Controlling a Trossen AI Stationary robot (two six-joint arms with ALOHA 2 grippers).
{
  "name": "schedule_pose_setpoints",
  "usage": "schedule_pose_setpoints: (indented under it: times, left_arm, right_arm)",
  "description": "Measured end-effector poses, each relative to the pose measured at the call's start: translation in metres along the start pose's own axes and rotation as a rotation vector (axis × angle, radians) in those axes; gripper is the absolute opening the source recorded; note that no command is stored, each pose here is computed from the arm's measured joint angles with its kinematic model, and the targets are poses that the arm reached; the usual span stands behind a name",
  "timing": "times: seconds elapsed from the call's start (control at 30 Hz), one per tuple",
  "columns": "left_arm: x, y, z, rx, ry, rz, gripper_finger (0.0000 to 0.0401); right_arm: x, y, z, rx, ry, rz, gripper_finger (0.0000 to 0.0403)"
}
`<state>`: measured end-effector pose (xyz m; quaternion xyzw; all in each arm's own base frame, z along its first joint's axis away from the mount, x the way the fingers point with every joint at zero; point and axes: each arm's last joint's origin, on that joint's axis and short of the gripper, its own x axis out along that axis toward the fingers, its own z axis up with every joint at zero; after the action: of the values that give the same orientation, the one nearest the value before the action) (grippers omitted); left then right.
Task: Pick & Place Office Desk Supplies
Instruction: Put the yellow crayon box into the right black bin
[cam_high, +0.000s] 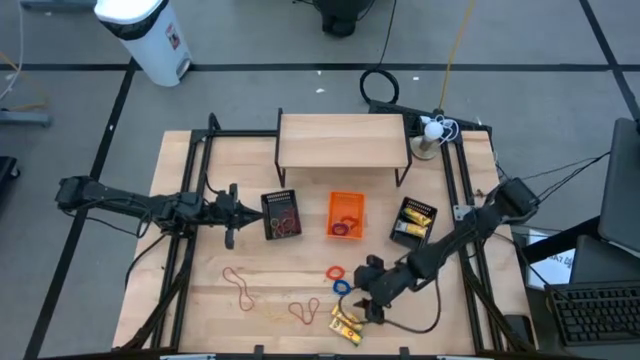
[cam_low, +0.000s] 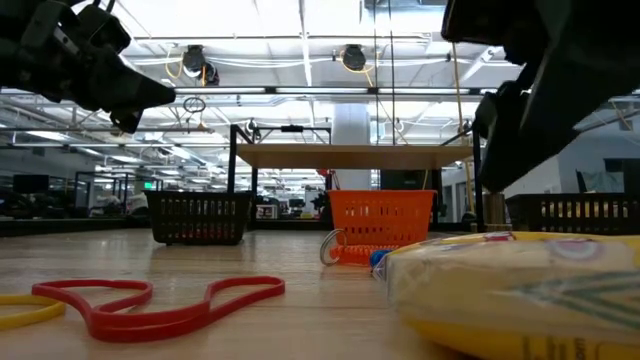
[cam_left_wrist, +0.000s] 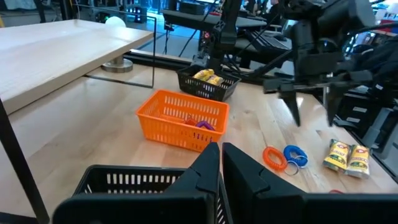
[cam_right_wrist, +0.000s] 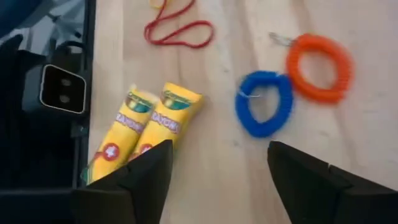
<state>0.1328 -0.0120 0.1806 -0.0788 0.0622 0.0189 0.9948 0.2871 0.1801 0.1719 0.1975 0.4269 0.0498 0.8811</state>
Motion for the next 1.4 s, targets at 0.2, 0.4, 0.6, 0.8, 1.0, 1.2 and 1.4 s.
schedule_pose_setpoints:
  times: [0.2, 0.4, 0.6, 0.8, 1.0, 1.2, 1.4]
  left_arm:
    - [0.0, 0.0, 0.0, 0.013, 0.002, 0.001, 0.0021]
    - [0.0, 0.0, 0.0, 0.016, 0.002, 0.008, 0.0021]
    - [0.0, 0.0, 0.0, 0.016, 0.002, 0.008, 0.0021]
    - [0.0, 0.0, -0.001, 0.031, 0.008, 0.008, 0.0021]
    - [0.0, 0.0, 0.001, 0.031, -0.008, 0.006, 0.0021]
    - [0.0, 0.0, 0.001, 0.012, -0.006, 0.005, 0.0021]
    - [0.0, 0.0, 0.001, -0.018, -0.003, -0.003, 0.0021]
  right_arm:
    - [0.015, 0.025, -0.006, -0.042, 0.001, 0.011, 0.0258]
    - [0.035, 0.032, -0.006, -0.022, 0.003, -0.018, 0.0258]
    - [0.048, 0.03, -0.013, 0.052, 0.024, -0.044, 0.0258]
    - [0.052, 0.038, -0.021, 0.091, -0.067, -0.071, 0.0253]
    - [0.06, 0.044, -0.042, 0.124, -0.091, -0.124, 0.0229]
    - [0.069, 0.044, -0.055, 0.16, -0.116, -0.17, 0.0209]
    - [0.066, 0.037, -0.062, 0.175, -0.077, -0.264, 0.0198]
